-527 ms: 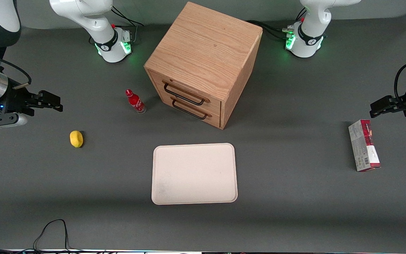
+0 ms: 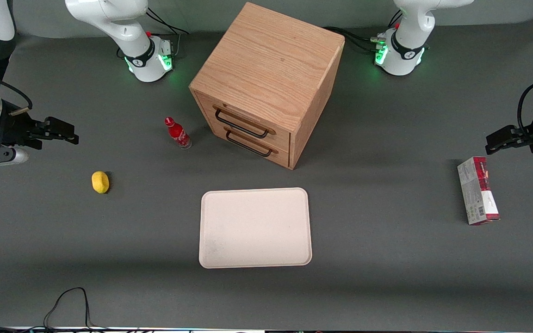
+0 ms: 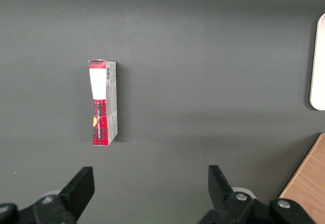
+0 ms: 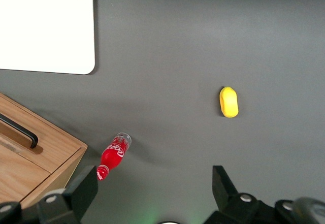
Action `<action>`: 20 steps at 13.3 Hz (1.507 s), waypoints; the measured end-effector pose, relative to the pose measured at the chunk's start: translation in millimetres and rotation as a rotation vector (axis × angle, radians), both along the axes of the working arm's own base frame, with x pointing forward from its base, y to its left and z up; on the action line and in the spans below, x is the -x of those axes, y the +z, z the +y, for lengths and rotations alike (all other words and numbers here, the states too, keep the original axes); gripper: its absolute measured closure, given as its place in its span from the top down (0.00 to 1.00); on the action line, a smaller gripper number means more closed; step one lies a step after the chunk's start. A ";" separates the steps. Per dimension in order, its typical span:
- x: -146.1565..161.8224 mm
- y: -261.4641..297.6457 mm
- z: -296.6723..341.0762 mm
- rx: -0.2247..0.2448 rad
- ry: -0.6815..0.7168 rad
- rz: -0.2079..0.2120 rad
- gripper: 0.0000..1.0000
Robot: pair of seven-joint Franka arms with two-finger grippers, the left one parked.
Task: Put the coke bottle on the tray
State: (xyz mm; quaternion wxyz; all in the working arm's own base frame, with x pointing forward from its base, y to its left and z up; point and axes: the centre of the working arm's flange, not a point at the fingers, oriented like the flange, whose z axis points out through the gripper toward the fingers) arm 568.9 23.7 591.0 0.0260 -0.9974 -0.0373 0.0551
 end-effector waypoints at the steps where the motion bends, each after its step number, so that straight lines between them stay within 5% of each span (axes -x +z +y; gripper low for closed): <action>1: 0.0 -0.1 0.0 0.000 0.000 0.001 1.00; 13: 10.9 -5.7 16.0 0.004 0.029 0.086 1.00; 20: 62.9 13.4 147.0 0.054 0.032 0.124 1.00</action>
